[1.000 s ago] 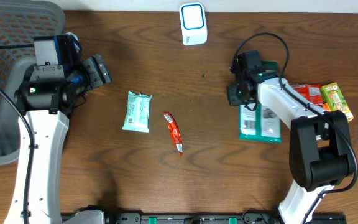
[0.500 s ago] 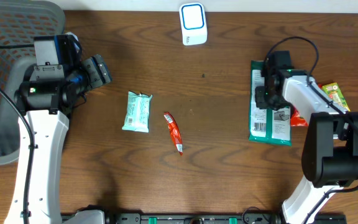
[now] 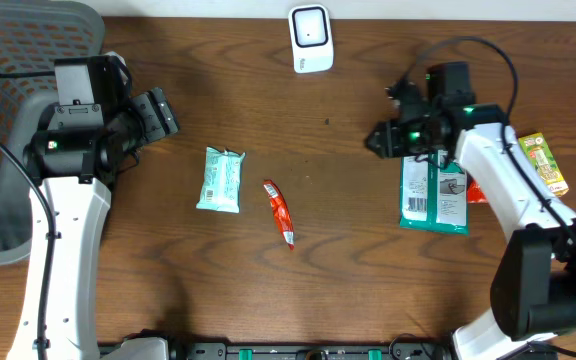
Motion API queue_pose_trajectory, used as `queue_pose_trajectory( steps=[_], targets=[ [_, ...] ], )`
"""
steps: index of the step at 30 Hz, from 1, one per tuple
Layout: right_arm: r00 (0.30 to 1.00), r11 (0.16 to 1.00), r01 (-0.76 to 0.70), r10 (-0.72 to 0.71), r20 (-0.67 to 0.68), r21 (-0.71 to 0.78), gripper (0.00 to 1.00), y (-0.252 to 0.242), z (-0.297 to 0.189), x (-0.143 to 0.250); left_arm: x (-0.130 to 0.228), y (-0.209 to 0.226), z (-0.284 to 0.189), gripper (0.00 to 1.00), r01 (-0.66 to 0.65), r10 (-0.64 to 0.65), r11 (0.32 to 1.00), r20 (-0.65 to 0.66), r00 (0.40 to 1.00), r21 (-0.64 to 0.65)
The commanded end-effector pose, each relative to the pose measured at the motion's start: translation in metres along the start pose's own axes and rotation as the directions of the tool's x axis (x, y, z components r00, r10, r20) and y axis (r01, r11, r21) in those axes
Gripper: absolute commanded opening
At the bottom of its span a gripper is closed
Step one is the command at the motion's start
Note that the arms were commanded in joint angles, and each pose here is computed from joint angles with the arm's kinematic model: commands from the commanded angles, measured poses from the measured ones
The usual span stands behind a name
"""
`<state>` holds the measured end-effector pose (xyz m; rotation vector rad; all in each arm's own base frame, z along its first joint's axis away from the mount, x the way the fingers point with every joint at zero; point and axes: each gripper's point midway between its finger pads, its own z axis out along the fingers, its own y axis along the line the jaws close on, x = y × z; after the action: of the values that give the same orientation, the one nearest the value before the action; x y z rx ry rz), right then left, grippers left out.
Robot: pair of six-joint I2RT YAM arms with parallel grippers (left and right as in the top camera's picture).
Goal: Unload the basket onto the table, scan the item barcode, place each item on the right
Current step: 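Reach the right gripper to the red Nescafe stick and grasp it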
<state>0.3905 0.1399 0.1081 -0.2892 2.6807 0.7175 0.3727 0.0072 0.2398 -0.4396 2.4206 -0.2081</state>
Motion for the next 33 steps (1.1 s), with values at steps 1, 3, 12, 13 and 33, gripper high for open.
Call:
queue_pose_trajectory(
  steps=[1,3,12,13,33],
  targets=[
    [0.997,0.989,0.07,-0.074,-0.026,-0.129,0.44,0.047,0.01,0.006,-0.005,0.003,-0.001,0.85,0.005,-0.005,1.0,0.012,1.0,-0.012],
    [0.993,0.985,0.1,-0.107,-0.04,-0.142,0.44,0.061,0.015,0.011,-0.005,0.003,-0.001,0.85,0.005,-0.005,1.0,0.012,1.0,-0.013],
    [0.967,0.962,0.241,-0.227,-0.118,0.127,0.36,0.106,0.054,0.046,-0.005,0.003,-0.001,0.85,0.005,-0.005,1.0,0.012,1.0,-0.013],
    [0.963,0.95,0.261,-0.243,-0.119,0.172,0.36,0.108,0.057,0.049,-0.005,0.003,-0.001,0.85,0.005,-0.005,1.0,0.012,1.0,-0.012],
    [0.915,0.863,0.371,-0.276,-0.294,0.343,0.38,0.128,0.127,0.135,-0.005,0.003,-0.001,0.85,0.005,-0.005,1.0,0.012,1.0,-0.013]
  ],
)
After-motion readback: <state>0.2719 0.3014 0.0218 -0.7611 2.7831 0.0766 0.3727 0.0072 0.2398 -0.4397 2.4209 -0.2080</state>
